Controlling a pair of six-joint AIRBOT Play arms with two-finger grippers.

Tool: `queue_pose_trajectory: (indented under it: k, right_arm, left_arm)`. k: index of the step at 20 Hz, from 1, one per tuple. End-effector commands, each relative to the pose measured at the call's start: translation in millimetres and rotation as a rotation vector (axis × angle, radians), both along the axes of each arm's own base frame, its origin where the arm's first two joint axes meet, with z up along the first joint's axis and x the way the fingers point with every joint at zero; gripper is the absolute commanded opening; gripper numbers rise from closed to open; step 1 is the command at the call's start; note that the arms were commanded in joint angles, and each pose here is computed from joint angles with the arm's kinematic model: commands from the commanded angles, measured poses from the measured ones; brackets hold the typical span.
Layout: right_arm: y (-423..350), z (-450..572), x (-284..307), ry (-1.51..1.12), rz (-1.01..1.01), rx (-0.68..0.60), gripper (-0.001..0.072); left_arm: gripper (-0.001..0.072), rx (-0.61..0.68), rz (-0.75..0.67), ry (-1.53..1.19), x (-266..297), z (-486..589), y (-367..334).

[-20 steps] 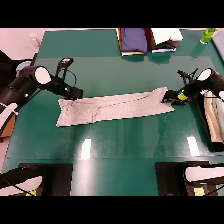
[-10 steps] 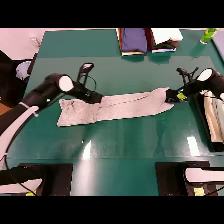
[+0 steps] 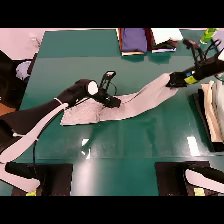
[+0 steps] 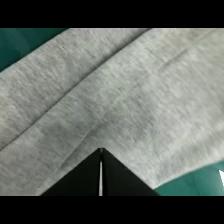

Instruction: Fold the shirts.

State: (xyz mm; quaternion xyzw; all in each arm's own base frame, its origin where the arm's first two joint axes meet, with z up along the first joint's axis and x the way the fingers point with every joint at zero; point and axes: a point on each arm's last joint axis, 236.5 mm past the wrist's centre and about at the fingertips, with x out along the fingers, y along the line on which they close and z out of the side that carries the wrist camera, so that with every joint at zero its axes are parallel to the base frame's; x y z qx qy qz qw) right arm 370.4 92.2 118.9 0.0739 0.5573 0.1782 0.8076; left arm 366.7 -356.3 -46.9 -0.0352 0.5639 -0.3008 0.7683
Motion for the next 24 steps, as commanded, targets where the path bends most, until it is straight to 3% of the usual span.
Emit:
queue_pose_trajectory:
  k: [1,12,18,24]
  right_arm:
    - [38.7,47.8,-12.5,-0.062,0.071,0.060,0.0011]
    - [113.9,73.7,-23.1,-0.130,0.170,0.168,0.0011]
    - [197.6,70.8,-31.7,-0.130,0.268,0.295,0.0011]
    - [344.9,16.4,-42.2,-0.131,0.369,0.454,0.0012]
  left_arm:
    - [0.0022,-0.004,-0.015,0.010,-1.8,-7.6,-9.7]
    - [0.0022,0.029,0.013,0.016,10.5,0.6,19.6]
    - [0.0023,0.136,0.211,-0.228,72.6,108.0,166.9]
    - [0.0023,0.299,0.479,-0.473,63.4,222.4,327.9]
